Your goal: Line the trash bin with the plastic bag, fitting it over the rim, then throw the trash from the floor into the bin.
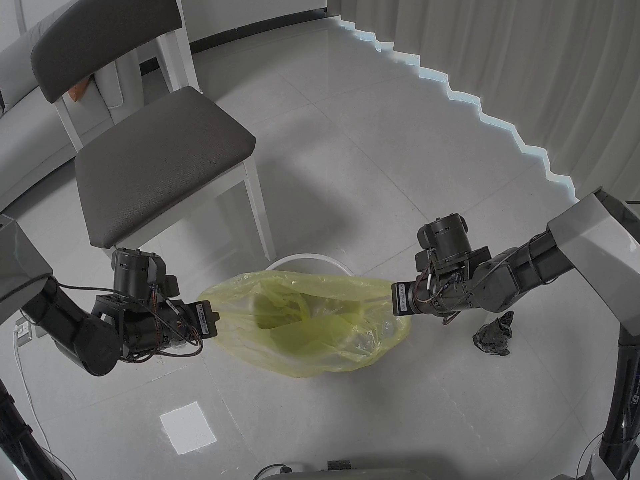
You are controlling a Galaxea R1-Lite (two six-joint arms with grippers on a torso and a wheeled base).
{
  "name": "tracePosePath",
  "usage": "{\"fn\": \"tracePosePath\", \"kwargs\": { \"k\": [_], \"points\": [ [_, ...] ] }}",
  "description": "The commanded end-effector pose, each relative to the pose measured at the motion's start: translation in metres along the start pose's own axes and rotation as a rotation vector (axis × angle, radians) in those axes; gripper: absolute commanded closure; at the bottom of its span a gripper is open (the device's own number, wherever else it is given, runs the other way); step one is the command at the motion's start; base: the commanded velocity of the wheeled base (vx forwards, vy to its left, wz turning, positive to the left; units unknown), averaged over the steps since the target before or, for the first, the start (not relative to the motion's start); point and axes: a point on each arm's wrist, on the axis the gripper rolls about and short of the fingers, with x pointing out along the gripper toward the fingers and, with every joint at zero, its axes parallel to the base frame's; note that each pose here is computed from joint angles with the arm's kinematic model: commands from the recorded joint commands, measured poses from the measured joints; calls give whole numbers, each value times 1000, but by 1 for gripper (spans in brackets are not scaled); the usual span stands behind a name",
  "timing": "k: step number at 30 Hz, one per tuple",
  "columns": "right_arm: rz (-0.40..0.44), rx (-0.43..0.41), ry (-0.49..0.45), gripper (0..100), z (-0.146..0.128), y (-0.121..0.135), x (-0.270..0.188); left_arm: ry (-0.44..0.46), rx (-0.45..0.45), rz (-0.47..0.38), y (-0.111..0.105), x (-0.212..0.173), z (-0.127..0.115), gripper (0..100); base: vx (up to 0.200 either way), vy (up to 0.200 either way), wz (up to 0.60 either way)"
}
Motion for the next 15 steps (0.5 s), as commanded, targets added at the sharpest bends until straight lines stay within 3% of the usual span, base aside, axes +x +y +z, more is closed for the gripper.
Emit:
{"fn": "tracePosePath", "kwargs": {
  "k": [1,10,15],
  "points": [
    [8,-11,8,100,-6,4,-16,1,6,-8,-2,-9,-4,100,0,0,0],
    [-7,-11,50,100,-19,-2,-5,39,-2,10,5,2,-13,100,0,0,0],
    [-5,-6,41,100,-17,-3,26,41,-9,22,14,20,-16,100,0,0,0]
  ]
}}
